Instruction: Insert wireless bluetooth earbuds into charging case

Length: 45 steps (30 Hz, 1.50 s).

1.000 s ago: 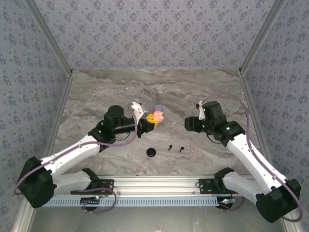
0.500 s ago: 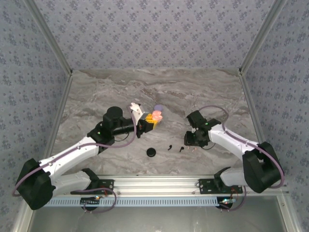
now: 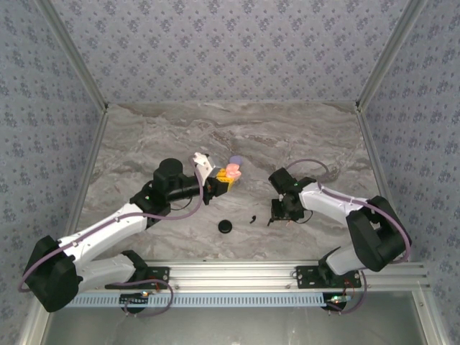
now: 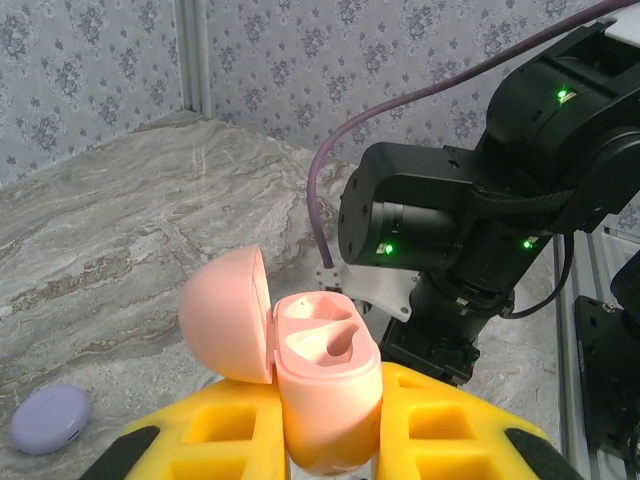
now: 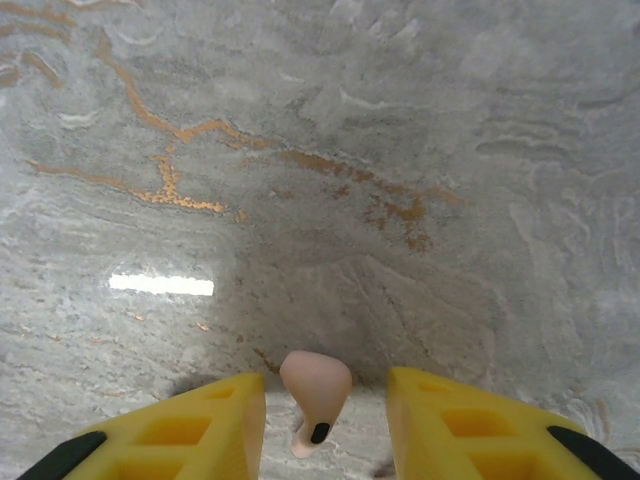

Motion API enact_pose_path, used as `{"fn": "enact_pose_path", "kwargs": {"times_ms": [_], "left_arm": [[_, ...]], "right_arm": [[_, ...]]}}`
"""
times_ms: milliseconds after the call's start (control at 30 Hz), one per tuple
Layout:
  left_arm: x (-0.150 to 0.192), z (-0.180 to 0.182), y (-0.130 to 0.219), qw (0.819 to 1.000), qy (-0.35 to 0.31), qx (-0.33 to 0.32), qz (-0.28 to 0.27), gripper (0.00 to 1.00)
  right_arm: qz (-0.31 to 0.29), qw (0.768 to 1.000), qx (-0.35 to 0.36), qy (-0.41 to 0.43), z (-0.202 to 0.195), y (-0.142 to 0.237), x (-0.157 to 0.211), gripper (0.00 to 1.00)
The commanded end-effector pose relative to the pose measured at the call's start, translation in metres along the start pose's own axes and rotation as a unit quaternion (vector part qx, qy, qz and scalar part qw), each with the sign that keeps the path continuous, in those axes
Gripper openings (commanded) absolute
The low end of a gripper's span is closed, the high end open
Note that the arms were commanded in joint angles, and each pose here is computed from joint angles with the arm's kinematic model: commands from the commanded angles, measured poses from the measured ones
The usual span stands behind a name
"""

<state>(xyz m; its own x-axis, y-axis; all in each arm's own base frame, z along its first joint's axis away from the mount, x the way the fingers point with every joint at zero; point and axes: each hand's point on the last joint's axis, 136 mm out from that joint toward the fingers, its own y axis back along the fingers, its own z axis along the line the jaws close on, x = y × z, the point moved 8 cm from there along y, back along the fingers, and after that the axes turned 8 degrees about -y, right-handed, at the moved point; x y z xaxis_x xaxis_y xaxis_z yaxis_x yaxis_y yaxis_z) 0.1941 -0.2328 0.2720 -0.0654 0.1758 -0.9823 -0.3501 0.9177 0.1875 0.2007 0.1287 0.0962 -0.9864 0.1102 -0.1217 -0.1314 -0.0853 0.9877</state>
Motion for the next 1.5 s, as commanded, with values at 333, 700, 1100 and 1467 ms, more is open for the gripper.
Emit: {"fn": "enact_pose_path", "kwargs": {"times_ms": [333, 700, 1100, 1467], "left_arm": [[-0.011, -0.001, 0.003, 1.0, -0.015, -0.004, -0.014, 0.0], [-0.012, 0.0, -0.005, 0.999, 0.001, 0.012, -0.033, 0.0], [-0.011, -0.003, -0.019, 0.997, 0.017, 0.057, -0.044, 0.0], [-0.006, -0.006, -0.031, 0.995, 0.019, 0.091, -0.03, 0.0]], "right_arm": [[-0.022, 1.0, 0.014, 0.015, 0.01, 0.003, -0.008, 0.25], [-0.143, 0.986, -0.045, 0.079, 0.028, 0.07, -0.025, 0.22], [-0.372, 0.857, -0.294, 0.201, 0.062, 0.218, -0.024, 0.22], [-0.379, 0.816, -0.309, 0.308, 0.097, 0.248, -0.013, 0.22]]}}
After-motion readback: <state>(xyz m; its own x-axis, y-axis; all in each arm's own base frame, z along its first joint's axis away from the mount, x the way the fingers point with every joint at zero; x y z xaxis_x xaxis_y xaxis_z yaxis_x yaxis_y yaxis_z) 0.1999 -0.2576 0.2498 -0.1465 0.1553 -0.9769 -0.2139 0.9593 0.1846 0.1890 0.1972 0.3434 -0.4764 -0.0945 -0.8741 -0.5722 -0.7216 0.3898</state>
